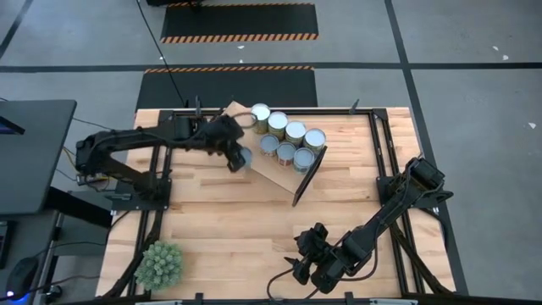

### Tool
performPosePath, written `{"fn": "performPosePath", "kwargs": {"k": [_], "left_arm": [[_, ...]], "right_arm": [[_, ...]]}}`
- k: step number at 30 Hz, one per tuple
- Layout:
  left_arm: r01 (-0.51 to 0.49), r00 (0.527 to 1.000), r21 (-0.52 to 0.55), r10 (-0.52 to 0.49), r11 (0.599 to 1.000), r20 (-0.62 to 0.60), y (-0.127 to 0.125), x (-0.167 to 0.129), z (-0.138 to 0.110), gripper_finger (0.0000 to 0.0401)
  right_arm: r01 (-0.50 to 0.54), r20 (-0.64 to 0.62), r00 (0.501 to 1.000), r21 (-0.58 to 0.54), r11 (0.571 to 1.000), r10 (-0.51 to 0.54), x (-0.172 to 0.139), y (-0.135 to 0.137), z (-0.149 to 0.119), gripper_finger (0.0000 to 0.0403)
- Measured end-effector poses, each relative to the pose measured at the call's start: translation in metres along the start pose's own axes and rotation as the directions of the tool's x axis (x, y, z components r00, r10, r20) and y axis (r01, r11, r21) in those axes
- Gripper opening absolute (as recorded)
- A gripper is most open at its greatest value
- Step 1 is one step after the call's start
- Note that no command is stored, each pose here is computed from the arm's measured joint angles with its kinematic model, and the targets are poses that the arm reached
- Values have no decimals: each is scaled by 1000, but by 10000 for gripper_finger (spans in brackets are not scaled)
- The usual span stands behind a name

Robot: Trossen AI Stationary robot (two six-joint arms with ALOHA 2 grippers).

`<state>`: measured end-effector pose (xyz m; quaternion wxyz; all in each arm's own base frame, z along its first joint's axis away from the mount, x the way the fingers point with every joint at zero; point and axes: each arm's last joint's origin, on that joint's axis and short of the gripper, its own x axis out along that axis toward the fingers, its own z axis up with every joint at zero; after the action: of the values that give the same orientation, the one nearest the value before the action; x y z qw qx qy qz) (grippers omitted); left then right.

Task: Pick and place cans onto a shelf
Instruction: Put the canned tuna on the shelf

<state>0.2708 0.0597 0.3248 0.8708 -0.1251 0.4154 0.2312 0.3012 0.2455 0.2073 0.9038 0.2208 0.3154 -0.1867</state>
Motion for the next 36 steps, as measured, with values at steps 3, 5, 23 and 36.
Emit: {"fn": "performPosePath", "kwargs": {"k": [3, 5, 23, 36], "left_arm": [[-85, 996, -24, 86, 996, 13, 18, 4, 4, 4], [-129, 991, -46, 130, 991, 13, 28, 8, 4, 4], [-165, 970, -412, 223, 896, 96, 44, 32, 4, 4], [-221, 936, -489, 324, 844, 136, 18, 41, 2, 6]], "right_arm": [[-4, 2, 1000, 6, 1000, 4, 0, 0, 0, 347], [-7, 3, 1000, 8, 1000, 7, 0, 1, 1, 347], [-20, 12, 1000, 24, 1000, 20, 1, 2, 2, 347], [-23, 19, 1000, 30, 999, 23, 2, 2, 4, 347]]}}
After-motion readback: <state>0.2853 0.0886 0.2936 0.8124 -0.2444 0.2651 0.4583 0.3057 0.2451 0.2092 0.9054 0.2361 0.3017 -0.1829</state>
